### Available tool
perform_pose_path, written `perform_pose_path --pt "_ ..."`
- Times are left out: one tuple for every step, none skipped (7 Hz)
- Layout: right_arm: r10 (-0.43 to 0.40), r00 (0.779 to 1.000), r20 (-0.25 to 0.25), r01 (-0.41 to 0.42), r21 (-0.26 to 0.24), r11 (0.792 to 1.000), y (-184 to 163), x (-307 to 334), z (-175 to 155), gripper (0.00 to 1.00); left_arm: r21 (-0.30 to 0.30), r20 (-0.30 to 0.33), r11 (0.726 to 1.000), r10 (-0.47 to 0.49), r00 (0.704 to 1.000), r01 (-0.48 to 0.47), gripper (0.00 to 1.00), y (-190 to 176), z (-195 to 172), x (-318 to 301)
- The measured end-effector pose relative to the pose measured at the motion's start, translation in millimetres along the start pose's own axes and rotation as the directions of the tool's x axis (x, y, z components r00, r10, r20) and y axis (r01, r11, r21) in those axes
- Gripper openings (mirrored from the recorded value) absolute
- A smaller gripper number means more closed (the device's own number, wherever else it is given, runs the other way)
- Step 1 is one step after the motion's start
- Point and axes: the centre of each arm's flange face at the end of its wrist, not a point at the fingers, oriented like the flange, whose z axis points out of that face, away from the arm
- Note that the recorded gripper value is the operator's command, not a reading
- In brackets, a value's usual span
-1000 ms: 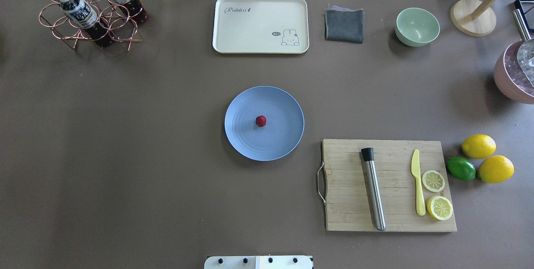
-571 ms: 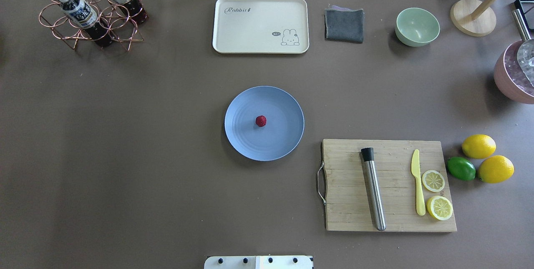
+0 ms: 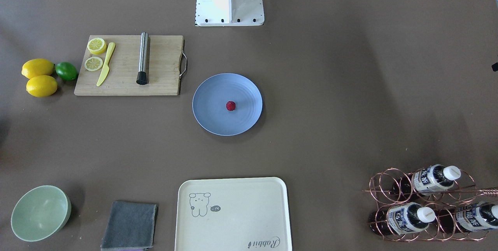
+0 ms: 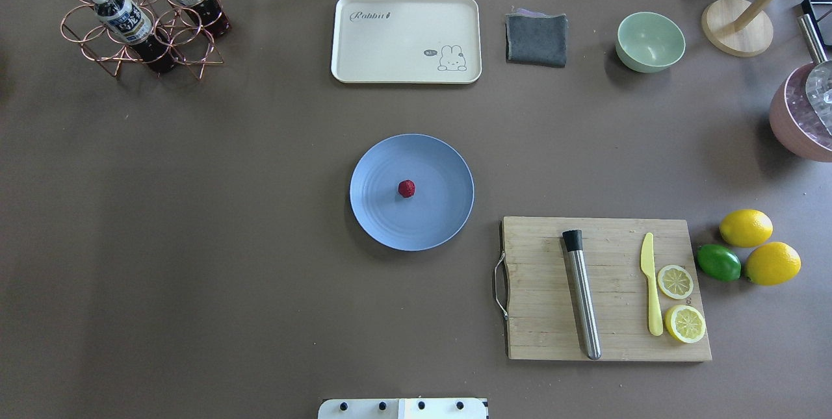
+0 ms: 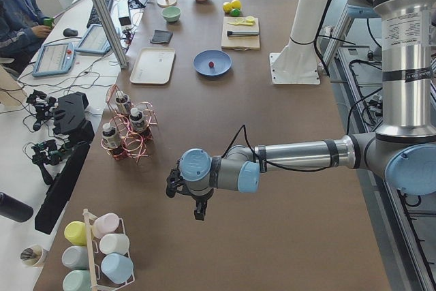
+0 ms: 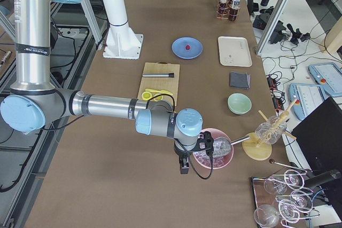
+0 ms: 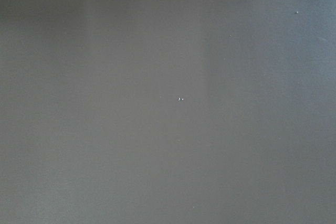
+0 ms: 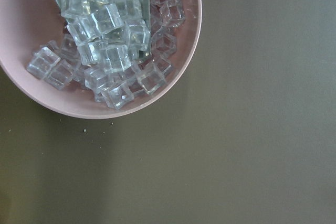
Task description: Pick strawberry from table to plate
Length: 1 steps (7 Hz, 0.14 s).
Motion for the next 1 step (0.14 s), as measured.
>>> perform_pose_path --pt "0.0 1.0 0.0 0.0 0.0 1.0 -0.2 -0.1 -0.1 1.0 0.0 0.0 1.0 0.0 1.0 0.0 0.98 0.0 0.1 -0.1"
